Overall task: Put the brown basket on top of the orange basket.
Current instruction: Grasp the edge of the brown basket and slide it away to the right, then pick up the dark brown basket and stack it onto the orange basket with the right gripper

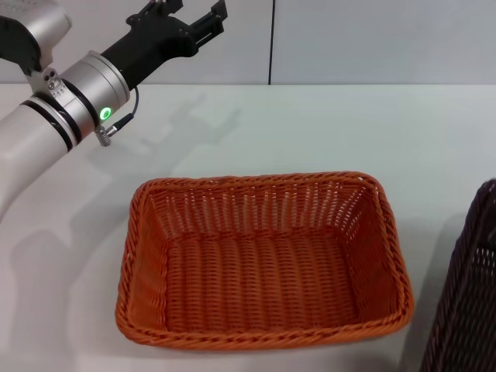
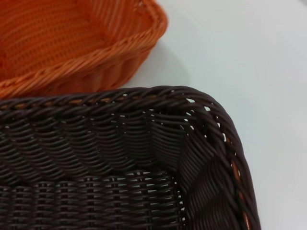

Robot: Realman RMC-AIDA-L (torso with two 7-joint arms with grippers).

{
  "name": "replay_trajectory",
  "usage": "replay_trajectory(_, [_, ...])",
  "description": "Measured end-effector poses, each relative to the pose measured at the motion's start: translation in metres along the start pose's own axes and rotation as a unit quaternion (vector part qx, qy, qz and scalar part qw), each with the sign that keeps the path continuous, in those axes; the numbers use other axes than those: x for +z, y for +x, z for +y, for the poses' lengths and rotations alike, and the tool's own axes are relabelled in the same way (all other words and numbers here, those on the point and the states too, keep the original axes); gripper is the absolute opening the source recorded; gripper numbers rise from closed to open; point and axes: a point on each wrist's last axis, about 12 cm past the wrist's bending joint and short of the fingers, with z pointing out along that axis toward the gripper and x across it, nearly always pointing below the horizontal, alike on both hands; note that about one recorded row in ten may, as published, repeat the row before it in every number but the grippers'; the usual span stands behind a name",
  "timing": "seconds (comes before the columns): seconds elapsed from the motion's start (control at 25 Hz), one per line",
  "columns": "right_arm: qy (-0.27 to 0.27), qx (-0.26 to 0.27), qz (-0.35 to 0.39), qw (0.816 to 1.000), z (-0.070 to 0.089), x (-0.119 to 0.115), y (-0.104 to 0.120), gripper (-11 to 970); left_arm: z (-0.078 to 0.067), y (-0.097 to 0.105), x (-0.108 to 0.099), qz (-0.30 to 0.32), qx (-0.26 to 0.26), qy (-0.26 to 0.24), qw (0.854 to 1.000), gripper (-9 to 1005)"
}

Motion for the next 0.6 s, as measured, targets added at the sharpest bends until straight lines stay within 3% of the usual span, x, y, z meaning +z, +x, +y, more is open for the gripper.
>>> replay_trajectory(0.44, [0.024, -0.003, -0.048, 0.999, 0.010, -0.027, 0.005, 155, 0.003, 0.000, -0.001, 0.004, 0.013, -0.009, 1.000, 843])
replay_trajectory(0.6, [0.024, -0.016, -0.106, 0.994, 0.018, -0.044, 0.005, 154, 0.005, 0.001, -0.001, 0.009, 0.019, -0.016, 1.000, 843])
